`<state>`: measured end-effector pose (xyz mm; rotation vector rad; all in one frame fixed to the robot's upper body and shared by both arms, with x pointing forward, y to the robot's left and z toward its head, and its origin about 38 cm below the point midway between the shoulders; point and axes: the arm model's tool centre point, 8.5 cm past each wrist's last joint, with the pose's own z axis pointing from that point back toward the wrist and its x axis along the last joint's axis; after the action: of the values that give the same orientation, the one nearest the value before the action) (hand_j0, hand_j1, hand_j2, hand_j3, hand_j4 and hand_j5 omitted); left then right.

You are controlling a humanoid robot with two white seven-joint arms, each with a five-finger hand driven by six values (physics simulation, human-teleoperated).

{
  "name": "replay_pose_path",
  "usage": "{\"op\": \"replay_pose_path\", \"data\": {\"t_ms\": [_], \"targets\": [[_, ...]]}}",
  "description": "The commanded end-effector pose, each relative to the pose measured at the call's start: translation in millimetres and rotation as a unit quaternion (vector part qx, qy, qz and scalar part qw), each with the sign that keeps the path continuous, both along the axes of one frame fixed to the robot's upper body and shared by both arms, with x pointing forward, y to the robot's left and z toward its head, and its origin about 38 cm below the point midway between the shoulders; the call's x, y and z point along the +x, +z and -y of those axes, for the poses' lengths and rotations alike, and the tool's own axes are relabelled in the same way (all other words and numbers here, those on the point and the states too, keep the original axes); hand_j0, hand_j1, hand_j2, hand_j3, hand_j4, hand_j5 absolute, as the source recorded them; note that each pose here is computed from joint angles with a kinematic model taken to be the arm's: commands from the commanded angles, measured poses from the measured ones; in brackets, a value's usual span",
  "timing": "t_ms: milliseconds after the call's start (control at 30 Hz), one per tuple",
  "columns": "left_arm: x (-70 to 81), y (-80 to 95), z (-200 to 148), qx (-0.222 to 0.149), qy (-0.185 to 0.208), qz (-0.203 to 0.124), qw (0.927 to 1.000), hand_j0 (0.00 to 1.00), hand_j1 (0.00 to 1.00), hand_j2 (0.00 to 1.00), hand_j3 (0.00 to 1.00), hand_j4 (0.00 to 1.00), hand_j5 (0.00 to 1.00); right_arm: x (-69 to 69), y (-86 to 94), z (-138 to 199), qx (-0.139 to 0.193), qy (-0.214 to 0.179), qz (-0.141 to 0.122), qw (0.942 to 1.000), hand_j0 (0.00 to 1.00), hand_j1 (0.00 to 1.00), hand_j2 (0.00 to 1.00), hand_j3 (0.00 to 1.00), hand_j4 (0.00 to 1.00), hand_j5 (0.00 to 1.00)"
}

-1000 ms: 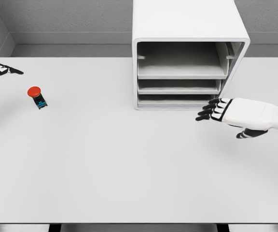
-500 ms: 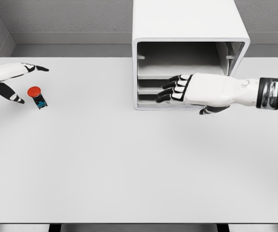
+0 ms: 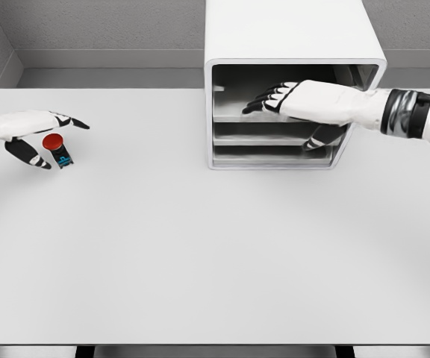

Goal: Slide open multi-storey tabletop storage cabinets and put open load switch and slide close multi-storey tabletop storage cabinets

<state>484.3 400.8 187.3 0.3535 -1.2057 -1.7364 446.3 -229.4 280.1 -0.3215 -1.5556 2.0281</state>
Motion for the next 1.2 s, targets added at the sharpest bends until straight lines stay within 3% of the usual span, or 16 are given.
{"op": "replay_pose_path", "data": {"t_ms": [0,133,267,467,633,767,900,1167], "targets": [[0.0,0.4,0,-0.002,0.002,0.000,1.0000,0.88,0.88,0.88,0.88,0.88,0.88,6.0,-4.8,3,0.011,-0.011,-0.014,0.9998,1.00,1.00,1.00,1.00,1.00,1.00],[-0.4,-0.5,-1,-0.002,0.002,-0.001,1.0000,0.84,0.84,0.84,0.84,0.84,0.84,10.0,-21.6,-1,0.005,-0.012,-0.035,0.9993,1.00,1.00,1.00,1.00,1.00,1.00],[-0.3,-2.1,-1,0.008,0.001,-0.002,1.0000,0.77,0.77,0.77,0.77,0.77,0.77,14.2,-24.1,-6,0.006,-0.011,-0.040,0.9991,1.00,1.00,1.00,1.00,1.00,1.00],[-1.1,-2.9,-4,0.010,0.004,-0.004,0.9999,0.77,0.77,0.77,0.77,0.77,0.77,32.7,-27.3,-2,0.007,-0.052,-0.054,0.9972,1.00,1.00,1.00,1.00,1.00,1.00],[-1.1,-3.4,-5,0.010,0.006,-0.004,0.9999,0.77,0.77,0.77,0.77,0.77,0.77,27.1,-37.7,-3,-0.006,-0.041,-0.061,0.9973,1.00,1.00,1.00,1.00,1.00,1.00],[-2.1,-2.1,-8,0.013,0.008,-0.004,0.9999,0.76,0.76,0.76,0.76,0.76,0.76,16.1,-33.2,-13,-0.007,0.015,-0.040,0.9991,1.00,1.00,1.00,1.00,1.00,1.00],[-2.1,-2.5,-9,0.021,0.007,-0.004,0.9997,0.60,0.60,0.60,0.60,0.60,0.60,4.9,-27.9,-15,-0.009,0.047,-0.026,0.9985,1.00,1.00,1.00,1.00,1.00,1.00],[-1.7,-4.3,-4,0.020,0.003,-0.005,0.9998,0.50,0.50,0.50,0.50,0.50,0.50,-5.9,-23.2,-20,-0.009,0.070,-0.015,0.9974,1.00,1.00,1.00,1.00,1.00,1.00]]}}
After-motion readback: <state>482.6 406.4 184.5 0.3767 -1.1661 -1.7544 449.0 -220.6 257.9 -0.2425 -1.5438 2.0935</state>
